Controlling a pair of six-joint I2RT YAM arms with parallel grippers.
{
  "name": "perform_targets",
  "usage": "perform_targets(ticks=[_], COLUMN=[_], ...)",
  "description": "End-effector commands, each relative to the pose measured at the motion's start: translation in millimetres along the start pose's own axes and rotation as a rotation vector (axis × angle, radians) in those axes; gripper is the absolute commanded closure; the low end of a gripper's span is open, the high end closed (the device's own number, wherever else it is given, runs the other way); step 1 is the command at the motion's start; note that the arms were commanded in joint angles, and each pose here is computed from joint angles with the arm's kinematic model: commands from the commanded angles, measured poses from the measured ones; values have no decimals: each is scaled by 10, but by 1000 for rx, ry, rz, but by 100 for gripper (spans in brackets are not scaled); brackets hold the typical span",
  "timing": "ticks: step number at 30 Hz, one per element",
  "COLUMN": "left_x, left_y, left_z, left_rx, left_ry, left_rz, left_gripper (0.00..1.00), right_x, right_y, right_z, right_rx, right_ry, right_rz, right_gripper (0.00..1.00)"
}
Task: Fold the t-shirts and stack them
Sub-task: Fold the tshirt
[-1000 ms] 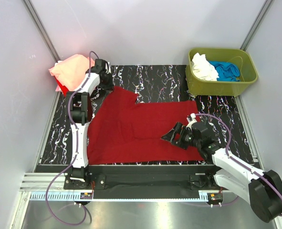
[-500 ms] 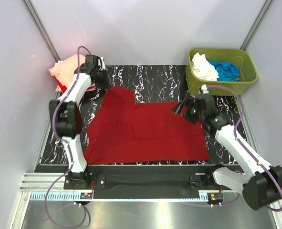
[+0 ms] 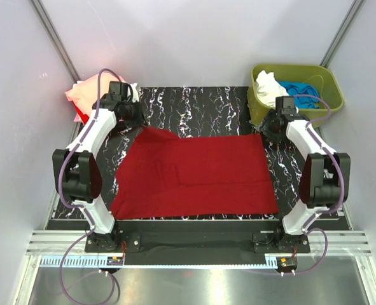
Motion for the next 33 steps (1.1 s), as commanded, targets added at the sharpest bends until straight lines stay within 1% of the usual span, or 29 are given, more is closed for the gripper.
perform_targets(ticks=[1, 2, 3, 5, 6, 8, 9, 14, 16, 18, 19, 21, 23, 24, 25, 26, 27, 28, 29, 30, 32, 33], left_x=[-9, 4, 3, -10, -24, -43, -56, -69, -76, -95, -96, -88, -77, -66, -61, -59, -67, -78, -85, -139, -207, -230], left_y=[-76, -67, -67, -70, -76, -77, -81, -74, -81, -86, -90, -89, -93, -88, -83, -80, -87, -89, -78, -87, -74, -80], left_z=[-95, -88, -94, -131, -141, -138, -137, -152, -141, -147, -140, -134, -132, -130, -126, -124, -129, -122, -113, -129, -98, -81], left_rx=[32, 29, 21, 19, 19, 20, 20, 16, 13, 15, 14, 13, 13, 10, 9, 8, 11, 10, 10, 14, 22, 26], left_ry=[62, 61, 62, 82, 86, 81, 78, 85, 78, 75, 72, 70, 69, 70, 69, 68, 69, 62, 57, 59, 36, 22], left_rz=[-37, -33, -31, -29, -33, -37, -41, -38, -40, -46, -47, -45, -44, -40, -38, -35, -38, -40, -42, -56, -75, -86], left_gripper=[100, 100, 100, 100, 100, 100, 100, 100, 100, 100, 100, 100, 100, 100, 100, 100, 100, 100, 100, 100, 100, 100], right_x=[132, 191, 323, 423, 519, 605, 691, 936, 1037, 1098, 1120, 1163, 1128, 1032, 979, 927, 751, 678, 615, 439, 295, 126], right_y=[-221, -252, -212, -247, -197, -212, -169, -157, -108, -36, -18, 89, 77, 4, -58, -26, -131, -174, -128, -217, -186, -242], right_z=[-63, -76, -109, -88, -99, -95, -118, -131, -126, -142, -115, -136, -107, -73, -56, -76, -12, 11, -18, 29, 21, 55], right_rx=[-50, -52, -53, -51, -48, -43, -42, -49, -47, -37, -32, -27, -53, -55, -54, -55, -56, -55, -54, -55, -58, -60], right_ry=[76, 88, 102, 97, 102, 102, 110, 119, 112, 105, 85, 76, 62, 49, 40, 38, 14, 0, -1, -23, -32, -53], right_rz=[-46, -52, -29, -27, -4, -11, 5, 20, 39, 56, 55, 80, 72, 39, 7, 0, -47, -75, -77, -122, -140, -175], right_gripper=[40, 40, 41, 42, 43, 43, 44, 44, 46, 46, 44, 32, 23, 21, 21, 20, 20, 19, 19, 18, 18, 17])
Point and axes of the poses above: each gripper's point midway between its finger pads, its own x axis out along the fingers, its own z axis along the line the jaws close on, y = z × x, the point moved 3 cm from there along -x, back along the fingers, and after that the axes turned 8 degrees about -x, right-handed, at the moved point
